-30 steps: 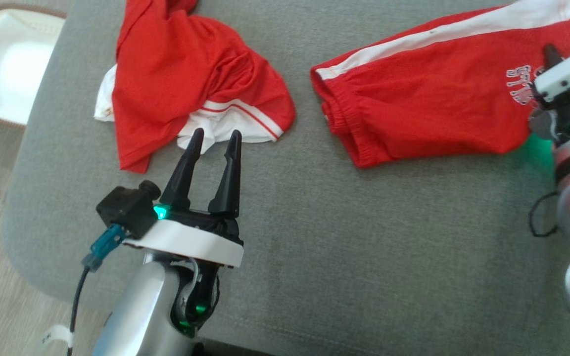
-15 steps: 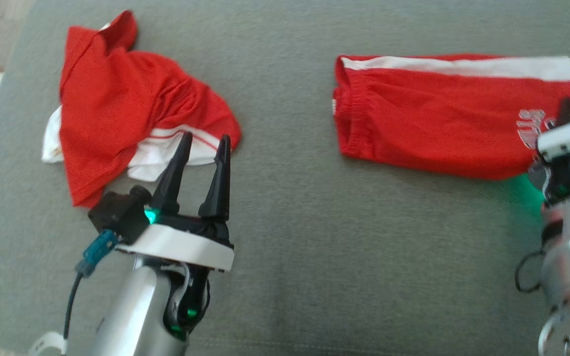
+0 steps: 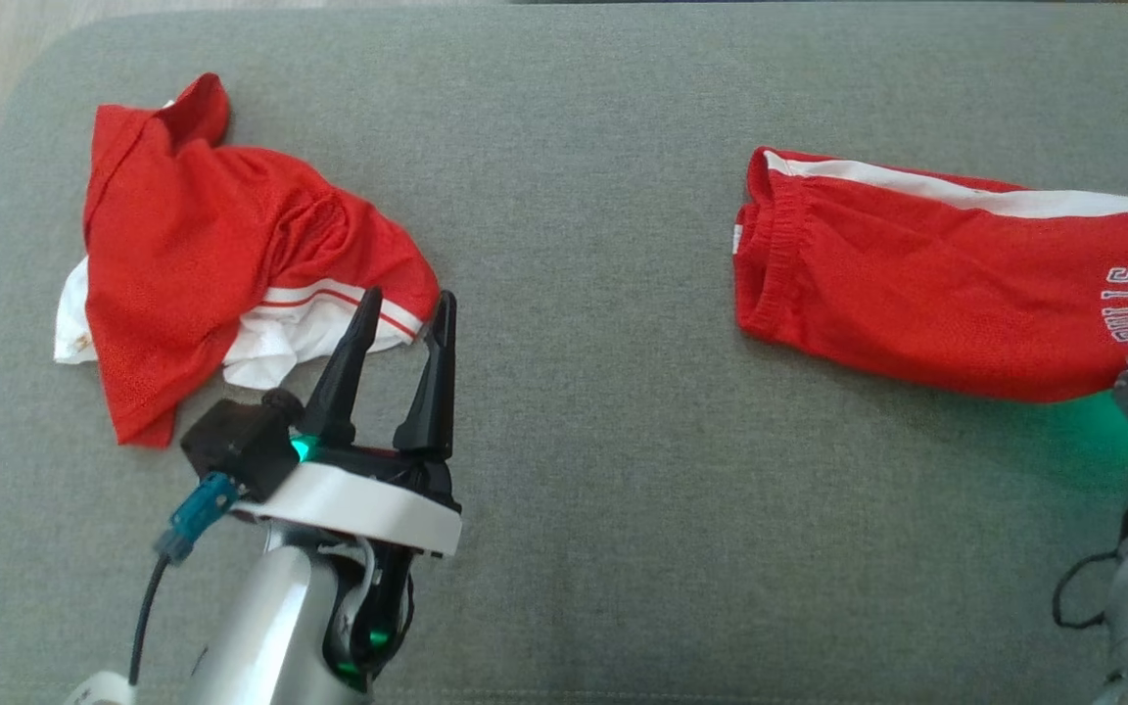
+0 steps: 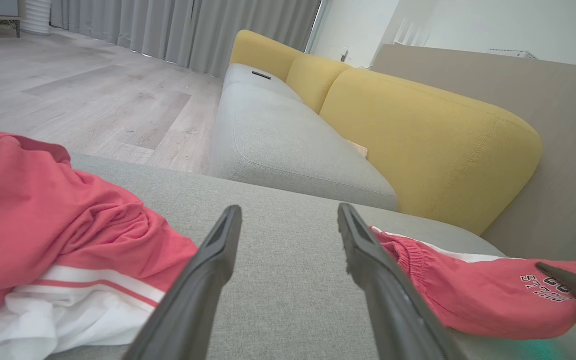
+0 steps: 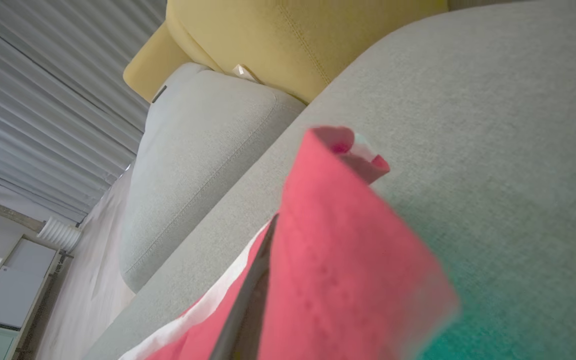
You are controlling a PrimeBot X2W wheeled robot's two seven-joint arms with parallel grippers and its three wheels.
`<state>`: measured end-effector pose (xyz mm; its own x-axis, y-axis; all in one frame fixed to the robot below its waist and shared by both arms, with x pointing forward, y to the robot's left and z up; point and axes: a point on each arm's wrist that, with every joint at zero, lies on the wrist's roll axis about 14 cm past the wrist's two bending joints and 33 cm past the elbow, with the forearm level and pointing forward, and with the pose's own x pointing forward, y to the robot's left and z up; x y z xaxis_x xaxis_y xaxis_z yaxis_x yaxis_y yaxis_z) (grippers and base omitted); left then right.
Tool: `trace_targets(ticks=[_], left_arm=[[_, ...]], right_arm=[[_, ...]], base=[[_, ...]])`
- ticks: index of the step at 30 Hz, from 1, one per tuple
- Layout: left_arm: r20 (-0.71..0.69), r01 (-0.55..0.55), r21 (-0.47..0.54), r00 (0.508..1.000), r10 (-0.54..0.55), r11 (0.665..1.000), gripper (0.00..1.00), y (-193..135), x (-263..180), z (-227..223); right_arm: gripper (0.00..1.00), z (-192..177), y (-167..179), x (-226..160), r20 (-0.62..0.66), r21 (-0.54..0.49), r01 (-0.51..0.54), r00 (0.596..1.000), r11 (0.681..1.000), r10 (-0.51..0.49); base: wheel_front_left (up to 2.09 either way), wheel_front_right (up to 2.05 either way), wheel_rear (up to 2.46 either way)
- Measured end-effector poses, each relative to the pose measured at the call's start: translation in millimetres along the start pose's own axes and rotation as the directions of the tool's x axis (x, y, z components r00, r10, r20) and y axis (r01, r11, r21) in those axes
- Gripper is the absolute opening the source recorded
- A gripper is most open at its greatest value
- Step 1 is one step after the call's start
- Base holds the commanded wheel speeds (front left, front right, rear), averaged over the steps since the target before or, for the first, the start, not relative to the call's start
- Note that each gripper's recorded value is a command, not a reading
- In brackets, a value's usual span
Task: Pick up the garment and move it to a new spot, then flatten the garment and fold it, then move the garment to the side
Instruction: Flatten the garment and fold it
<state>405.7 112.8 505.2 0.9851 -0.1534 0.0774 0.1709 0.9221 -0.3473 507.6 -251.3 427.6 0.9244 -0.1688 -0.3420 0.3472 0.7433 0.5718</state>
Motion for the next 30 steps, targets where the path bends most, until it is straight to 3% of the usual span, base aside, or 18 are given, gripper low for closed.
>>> trace_targets(ticks=[6,11,20,25,30], left_arm=[[0.006,-0.015,0.004,1.0,0.015,1.0,1.0,3,-8,3],[0.012,-0.04,0.008,0.999,0.039,0.999,1.0,8,-19,7],[0.041,-0.074,0.014,0.996,0.074,0.997,1.0,17,-31,18],[0.026,-0.091,0.011,0.996,0.091,0.996,1.0,21,-38,13],[0.023,-0.1,0.012,0.995,0.1,0.995,1.0,23,-39,12]], right_arm=[[0.0,8,42,-3,0.033,-0.047,-0.109,0.993,0.993,0.111],[0.0,1,88,-13,0.024,-0.086,-0.24,0.97,0.967,0.243],[0.0,-56,138,-46,-0.121,-0.099,-0.423,0.904,0.901,0.411],[0.0,-87,151,-57,-0.194,-0.114,-0.477,0.871,0.872,0.451],[0.0,-115,146,-60,-0.261,-0.124,-0.478,0.861,0.869,0.437]], base=[[0.0,0.0,0.0],[0.0,0.0,0.0],[0.0,0.0,0.0],[0.0,0.0,0.0],[0.0,0.0,0.0]])
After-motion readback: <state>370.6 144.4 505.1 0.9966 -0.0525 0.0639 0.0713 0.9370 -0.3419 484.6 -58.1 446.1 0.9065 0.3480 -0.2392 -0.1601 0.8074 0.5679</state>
